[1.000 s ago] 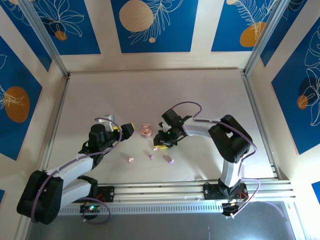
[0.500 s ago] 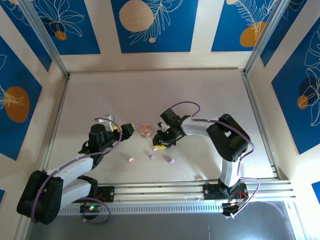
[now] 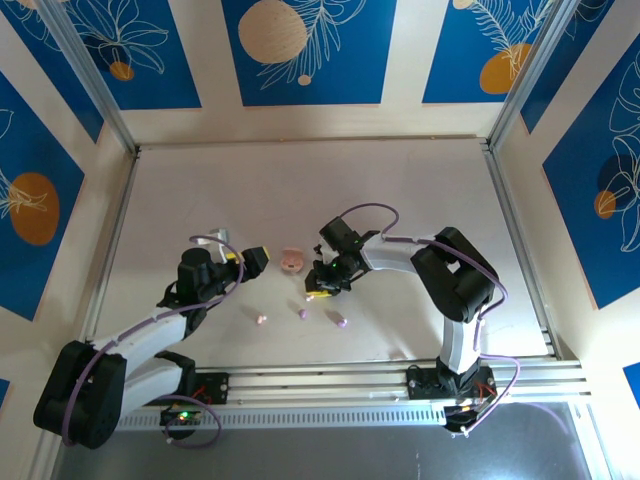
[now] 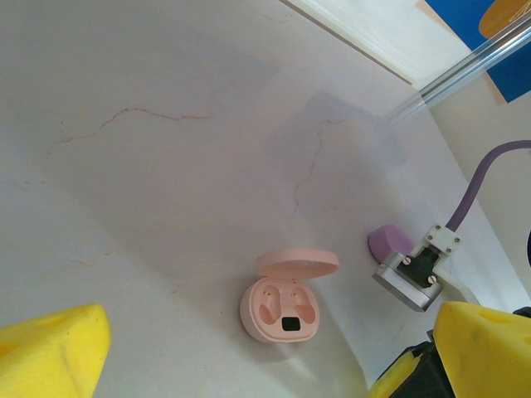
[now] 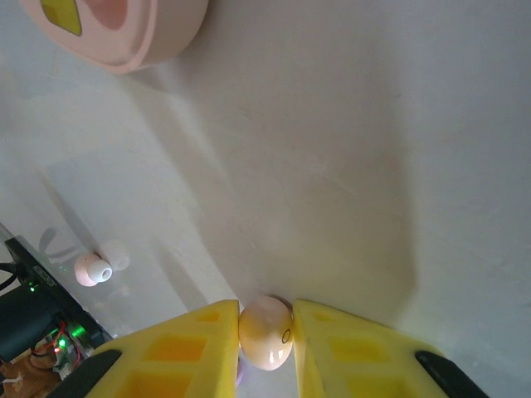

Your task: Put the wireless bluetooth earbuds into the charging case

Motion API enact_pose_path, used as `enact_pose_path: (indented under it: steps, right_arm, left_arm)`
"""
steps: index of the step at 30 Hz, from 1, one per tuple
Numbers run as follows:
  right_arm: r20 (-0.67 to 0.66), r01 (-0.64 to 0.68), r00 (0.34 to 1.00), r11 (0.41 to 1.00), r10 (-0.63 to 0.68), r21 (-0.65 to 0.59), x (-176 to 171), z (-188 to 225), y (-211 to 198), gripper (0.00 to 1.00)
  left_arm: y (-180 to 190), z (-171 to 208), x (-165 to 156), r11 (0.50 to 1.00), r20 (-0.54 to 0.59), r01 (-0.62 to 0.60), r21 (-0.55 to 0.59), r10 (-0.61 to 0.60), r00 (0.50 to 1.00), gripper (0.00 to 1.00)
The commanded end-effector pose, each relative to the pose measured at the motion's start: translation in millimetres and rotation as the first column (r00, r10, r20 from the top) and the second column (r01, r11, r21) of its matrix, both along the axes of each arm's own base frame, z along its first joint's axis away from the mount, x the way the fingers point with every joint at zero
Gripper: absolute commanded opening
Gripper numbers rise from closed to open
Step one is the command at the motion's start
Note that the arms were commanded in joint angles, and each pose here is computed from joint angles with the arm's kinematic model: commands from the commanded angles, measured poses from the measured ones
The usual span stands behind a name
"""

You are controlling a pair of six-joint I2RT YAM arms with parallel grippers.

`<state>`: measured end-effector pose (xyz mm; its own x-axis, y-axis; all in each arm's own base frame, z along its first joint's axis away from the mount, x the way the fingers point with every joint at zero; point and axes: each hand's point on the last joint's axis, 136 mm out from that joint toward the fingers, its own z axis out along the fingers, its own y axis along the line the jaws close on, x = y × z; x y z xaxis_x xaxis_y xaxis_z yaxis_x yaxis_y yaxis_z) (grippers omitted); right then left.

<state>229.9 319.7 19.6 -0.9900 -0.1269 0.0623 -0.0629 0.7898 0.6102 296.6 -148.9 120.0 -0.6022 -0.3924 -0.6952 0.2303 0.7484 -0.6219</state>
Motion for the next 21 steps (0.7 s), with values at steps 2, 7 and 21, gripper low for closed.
enact_pose_path:
  steps: [2,7,21]
  right_arm:
    - [-0.031,-0.017,0.999,1.0,0.017,0.005,-7,-5,6,0.21]
    - [-0.024,-0.014,1.0,1.0,0.014,0.019,-6,1,7,0.19]
    - [0.118,0.02,0.993,1.0,-0.02,0.003,3,47,-5,0.18]
  left_arm:
    - [-5,9,2,1.0,0.033,0.019,0.007,-0.02,0.999,1.0]
    - [-6,9,2,1.0,0.034,0.022,0.008,-0.022,0.999,1.0]
    - [-29,35,-11,0.989,0.161,0.143,-0.047,-0.134,0.978,1.0]
